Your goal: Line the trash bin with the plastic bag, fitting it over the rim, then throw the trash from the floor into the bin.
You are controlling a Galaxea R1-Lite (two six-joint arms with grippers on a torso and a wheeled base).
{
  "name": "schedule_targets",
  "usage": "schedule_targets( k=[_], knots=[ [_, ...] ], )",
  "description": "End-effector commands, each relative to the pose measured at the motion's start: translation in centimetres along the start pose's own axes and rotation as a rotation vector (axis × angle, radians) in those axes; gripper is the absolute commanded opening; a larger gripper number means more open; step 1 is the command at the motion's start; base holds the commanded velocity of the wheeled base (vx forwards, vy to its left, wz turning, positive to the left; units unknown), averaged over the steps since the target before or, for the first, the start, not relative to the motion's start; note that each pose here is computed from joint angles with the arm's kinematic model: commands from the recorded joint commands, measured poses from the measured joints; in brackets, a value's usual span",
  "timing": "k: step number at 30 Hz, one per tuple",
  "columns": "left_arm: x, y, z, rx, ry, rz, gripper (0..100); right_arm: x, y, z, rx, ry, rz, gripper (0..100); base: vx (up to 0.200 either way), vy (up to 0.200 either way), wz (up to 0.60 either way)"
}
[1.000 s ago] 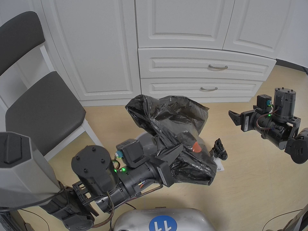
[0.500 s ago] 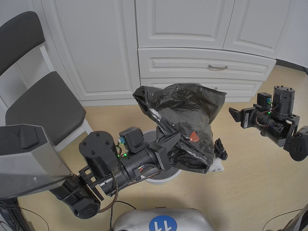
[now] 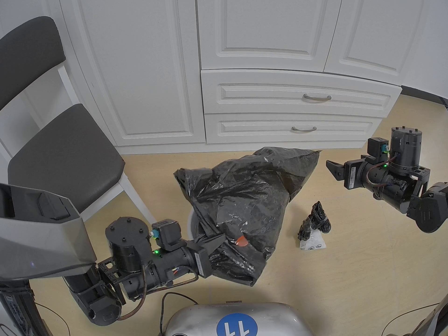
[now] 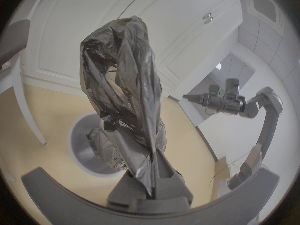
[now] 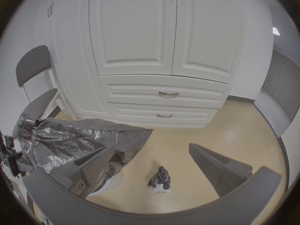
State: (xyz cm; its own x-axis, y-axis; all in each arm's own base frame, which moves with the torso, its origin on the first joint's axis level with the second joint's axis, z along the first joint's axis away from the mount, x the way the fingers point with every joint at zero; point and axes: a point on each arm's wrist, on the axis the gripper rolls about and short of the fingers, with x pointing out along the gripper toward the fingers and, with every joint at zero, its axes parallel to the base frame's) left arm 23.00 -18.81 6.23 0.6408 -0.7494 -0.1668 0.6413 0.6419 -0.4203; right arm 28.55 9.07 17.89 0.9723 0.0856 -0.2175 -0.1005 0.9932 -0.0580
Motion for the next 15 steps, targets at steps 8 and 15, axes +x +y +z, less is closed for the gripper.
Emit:
schedule_targets(
  k=[8,15],
  knots=[
    [-3.8,2.4,0.4,0.081,0.048,0.047,0,2.3,0.5,0.1,0.14,0.11,0.071,100,0.0,0.0,0.0],
    [-3.7,3.0,0.4,0.094,0.046,0.063,0,2.8,0.1,-0.2,0.147,0.172,0.064,100,0.0,0.0,0.0]
  ],
)
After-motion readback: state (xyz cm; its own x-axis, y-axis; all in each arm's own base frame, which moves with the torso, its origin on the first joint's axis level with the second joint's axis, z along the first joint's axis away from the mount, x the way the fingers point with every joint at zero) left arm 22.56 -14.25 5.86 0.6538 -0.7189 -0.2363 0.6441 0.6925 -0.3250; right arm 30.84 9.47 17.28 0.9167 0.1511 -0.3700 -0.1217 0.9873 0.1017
